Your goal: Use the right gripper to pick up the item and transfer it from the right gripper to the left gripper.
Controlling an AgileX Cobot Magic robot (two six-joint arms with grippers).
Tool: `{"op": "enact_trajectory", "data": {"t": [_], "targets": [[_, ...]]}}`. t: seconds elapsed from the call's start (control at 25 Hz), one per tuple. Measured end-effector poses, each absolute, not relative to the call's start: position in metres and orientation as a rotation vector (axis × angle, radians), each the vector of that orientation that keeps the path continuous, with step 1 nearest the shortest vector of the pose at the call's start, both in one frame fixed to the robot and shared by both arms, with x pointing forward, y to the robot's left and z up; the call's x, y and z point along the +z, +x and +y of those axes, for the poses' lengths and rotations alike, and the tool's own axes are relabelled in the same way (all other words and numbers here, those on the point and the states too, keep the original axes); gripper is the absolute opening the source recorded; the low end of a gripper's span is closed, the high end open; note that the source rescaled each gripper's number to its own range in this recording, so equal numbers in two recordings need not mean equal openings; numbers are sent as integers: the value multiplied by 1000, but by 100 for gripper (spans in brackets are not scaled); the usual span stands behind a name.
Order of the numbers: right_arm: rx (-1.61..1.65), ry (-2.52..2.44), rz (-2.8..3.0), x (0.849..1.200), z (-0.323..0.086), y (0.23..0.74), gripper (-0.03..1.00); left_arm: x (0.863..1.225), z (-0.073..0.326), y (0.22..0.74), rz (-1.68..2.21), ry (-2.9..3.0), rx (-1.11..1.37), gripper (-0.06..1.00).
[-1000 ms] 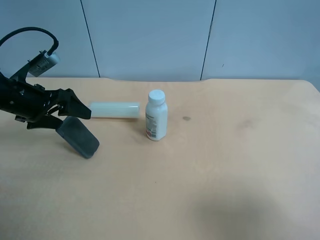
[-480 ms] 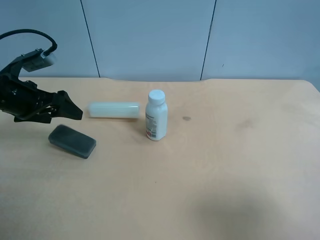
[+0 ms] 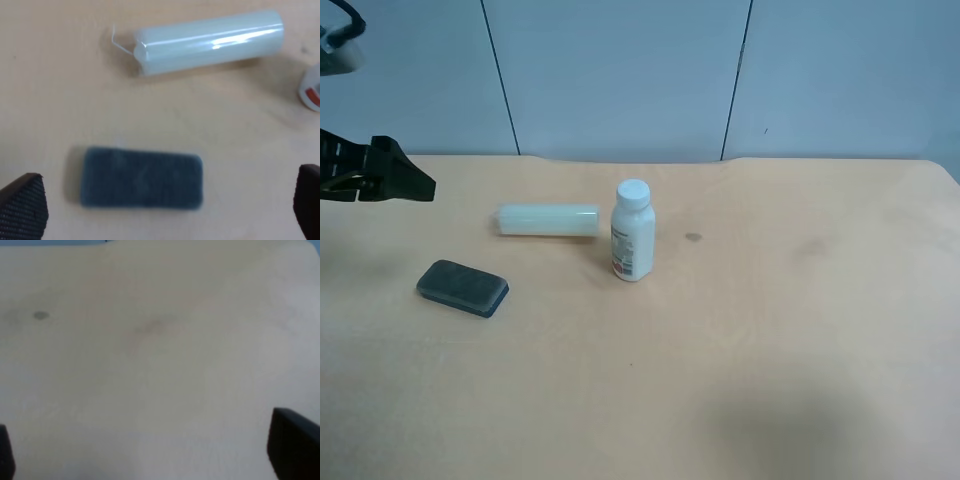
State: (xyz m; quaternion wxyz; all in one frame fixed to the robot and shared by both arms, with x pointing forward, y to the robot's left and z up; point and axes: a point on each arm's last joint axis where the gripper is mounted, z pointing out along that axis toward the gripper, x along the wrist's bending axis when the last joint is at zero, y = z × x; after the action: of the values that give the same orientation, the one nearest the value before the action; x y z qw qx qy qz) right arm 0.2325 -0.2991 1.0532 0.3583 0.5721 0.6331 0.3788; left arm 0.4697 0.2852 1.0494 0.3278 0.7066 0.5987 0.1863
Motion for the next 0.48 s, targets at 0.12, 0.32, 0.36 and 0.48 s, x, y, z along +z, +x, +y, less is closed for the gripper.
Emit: {"op": "enact_trajectory", "data": {"t": [0.12,0.32,0.36,0.48], "targets": [[977,1476,1633,1053,-299,232,100,1065,285,446,1595,1846,468,99],[977,1476,1633,1053,-299,232,100,1091,285,400,1617,1803,508,99],[977,1476,1633,1053,-299,232,100,1096,286,390,1614,1790,523,99],[977,1476,1633,1053,-299,232,100,1107,287,360,1618,1748,578,99]]}}
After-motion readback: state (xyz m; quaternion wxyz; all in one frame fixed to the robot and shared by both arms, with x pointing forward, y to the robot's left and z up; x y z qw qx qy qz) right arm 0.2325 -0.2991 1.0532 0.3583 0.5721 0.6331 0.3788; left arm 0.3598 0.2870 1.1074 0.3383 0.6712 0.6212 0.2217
